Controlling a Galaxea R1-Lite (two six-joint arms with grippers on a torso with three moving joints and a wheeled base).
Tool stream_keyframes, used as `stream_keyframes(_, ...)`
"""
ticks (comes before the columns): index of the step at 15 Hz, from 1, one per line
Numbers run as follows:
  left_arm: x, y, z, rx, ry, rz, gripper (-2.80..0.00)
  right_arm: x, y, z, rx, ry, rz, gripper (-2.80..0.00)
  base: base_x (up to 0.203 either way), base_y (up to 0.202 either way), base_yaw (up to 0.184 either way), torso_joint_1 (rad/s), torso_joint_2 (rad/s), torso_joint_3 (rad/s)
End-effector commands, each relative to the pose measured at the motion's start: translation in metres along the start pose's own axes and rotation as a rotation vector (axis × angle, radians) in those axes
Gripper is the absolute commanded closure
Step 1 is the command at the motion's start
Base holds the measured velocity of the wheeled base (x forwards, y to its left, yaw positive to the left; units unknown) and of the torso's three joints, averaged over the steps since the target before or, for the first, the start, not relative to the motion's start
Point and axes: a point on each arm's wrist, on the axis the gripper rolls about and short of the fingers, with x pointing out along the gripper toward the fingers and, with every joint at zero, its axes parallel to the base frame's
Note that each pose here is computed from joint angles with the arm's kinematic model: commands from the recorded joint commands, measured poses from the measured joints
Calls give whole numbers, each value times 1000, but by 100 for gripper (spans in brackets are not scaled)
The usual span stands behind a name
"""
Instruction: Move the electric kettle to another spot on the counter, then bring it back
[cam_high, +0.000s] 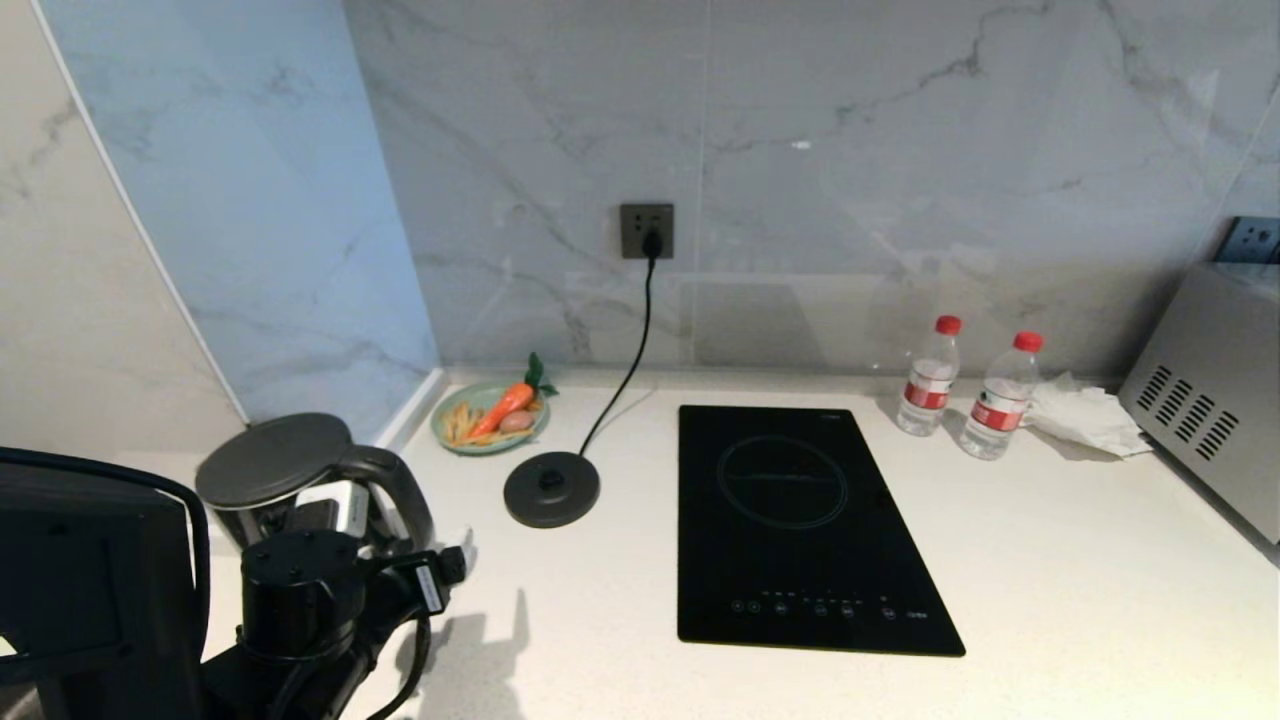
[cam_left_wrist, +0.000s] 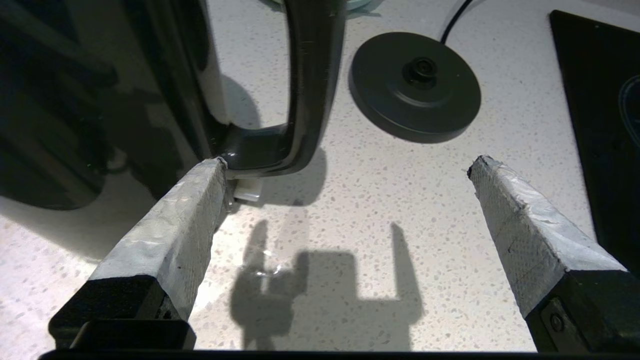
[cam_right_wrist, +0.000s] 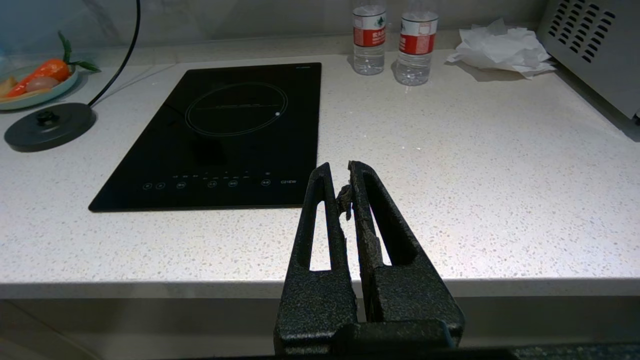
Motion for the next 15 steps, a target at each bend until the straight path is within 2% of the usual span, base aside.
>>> stream_keyframes(1,-11,2,10,-22,-36,-17,-280,0,0,0,0,0,1,0,0,0,0,0,0,0)
stream_keyframes(2,-19,2,16,-33,-52,-51,-280,0,0,0,0,0,-1,0,0,0,0,0,0,0)
stream_keyframes(5,-53,8,41,-85,-118,-237,-280,0,0,0,0,0,1,0,0,0,0,0,0,0)
stream_keyframes(7,-76,13,54,-103,-185,-311,-280,0,0,0,0,0,0,0,0,0,0,0,0,0)
stream_keyframes(9,-98,19,66,-88,-259,-340,-280,0,0,0,0,0,1,0,0,0,0,0,0,0)
stream_keyframes(11,-118,26,74,-56,-297,-344,-280,0,0,0,0,0,0,0,0,0,0,0,0,0)
stream_keyframes(15,-171,46,96,-32,-354,-332,-280,0,0,0,0,0,-1,0,0,0,0,0,0,0)
